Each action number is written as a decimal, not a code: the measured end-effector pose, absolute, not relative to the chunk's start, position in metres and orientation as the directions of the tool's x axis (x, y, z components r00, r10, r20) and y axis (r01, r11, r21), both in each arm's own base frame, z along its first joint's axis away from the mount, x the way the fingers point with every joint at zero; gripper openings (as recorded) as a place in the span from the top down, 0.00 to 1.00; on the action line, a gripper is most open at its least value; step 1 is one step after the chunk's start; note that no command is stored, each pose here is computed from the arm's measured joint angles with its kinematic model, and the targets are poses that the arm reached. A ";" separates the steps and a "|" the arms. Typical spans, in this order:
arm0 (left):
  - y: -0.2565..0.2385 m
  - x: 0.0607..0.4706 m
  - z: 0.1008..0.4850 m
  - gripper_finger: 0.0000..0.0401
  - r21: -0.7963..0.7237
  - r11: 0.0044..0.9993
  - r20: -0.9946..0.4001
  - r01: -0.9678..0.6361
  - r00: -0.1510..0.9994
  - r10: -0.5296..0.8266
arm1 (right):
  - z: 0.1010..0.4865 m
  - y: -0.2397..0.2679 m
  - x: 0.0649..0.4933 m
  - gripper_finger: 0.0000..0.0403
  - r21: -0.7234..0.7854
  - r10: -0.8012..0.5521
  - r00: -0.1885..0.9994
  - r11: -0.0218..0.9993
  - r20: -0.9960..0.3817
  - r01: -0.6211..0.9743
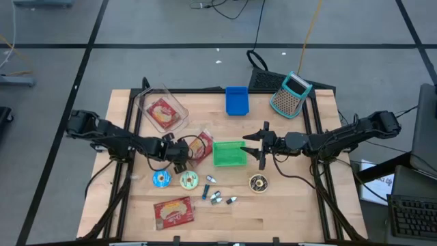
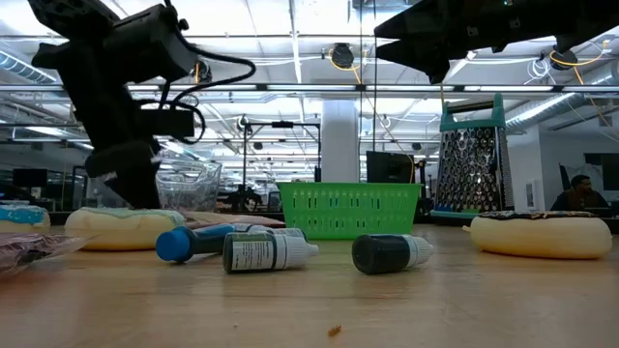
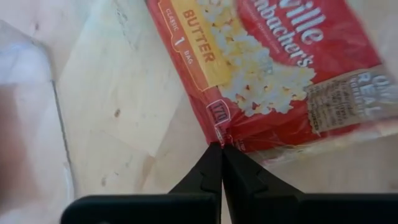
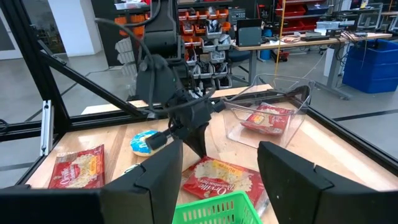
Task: Pick & Place Food Item
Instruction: Put the top red popcorn bag into the transparent bin
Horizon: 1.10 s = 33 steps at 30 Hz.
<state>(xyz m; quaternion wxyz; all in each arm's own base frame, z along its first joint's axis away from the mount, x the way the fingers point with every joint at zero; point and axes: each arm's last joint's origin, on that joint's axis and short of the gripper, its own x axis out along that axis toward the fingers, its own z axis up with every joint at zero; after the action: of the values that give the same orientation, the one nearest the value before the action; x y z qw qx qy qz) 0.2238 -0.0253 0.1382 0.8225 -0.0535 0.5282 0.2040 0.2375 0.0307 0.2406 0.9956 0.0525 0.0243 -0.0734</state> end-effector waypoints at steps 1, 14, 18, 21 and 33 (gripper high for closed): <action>-0.025 0.223 0.141 0.99 0.118 0.913 -0.887 -0.392 0.371 0.274 | 0.241 0.031 0.238 0.51 0.101 -0.144 0.988 0.984 -0.056 0.149; -0.021 0.199 0.209 1.00 -0.055 0.904 -0.710 -0.423 0.653 0.263 | 0.241 0.031 0.238 0.51 0.101 -0.144 0.988 0.984 -0.056 0.149; -0.018 0.191 0.232 1.00 -0.119 0.893 -0.591 -0.435 0.753 0.288 | 0.240 0.031 0.239 0.51 0.098 -0.144 0.988 0.984 -0.056 0.149; -0.017 0.187 0.249 1.00 -0.179 0.887 -0.476 -0.426 0.827 0.301 | 0.237 0.032 0.243 0.51 0.080 -0.143 0.989 0.986 -0.043 0.146; -0.013 0.197 0.282 1.00 -0.199 0.916 -0.169 -0.349 0.933 0.319 | 0.213 0.036 0.278 0.51 -0.274 -0.213 0.976 0.937 0.045 0.217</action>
<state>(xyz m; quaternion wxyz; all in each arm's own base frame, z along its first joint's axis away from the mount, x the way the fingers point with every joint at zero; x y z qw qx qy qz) 0.1968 -0.0125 0.2824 0.9764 -0.1138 0.0666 0.1710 0.2782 0.0360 0.2135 0.9841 -0.1398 -0.0075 -0.1094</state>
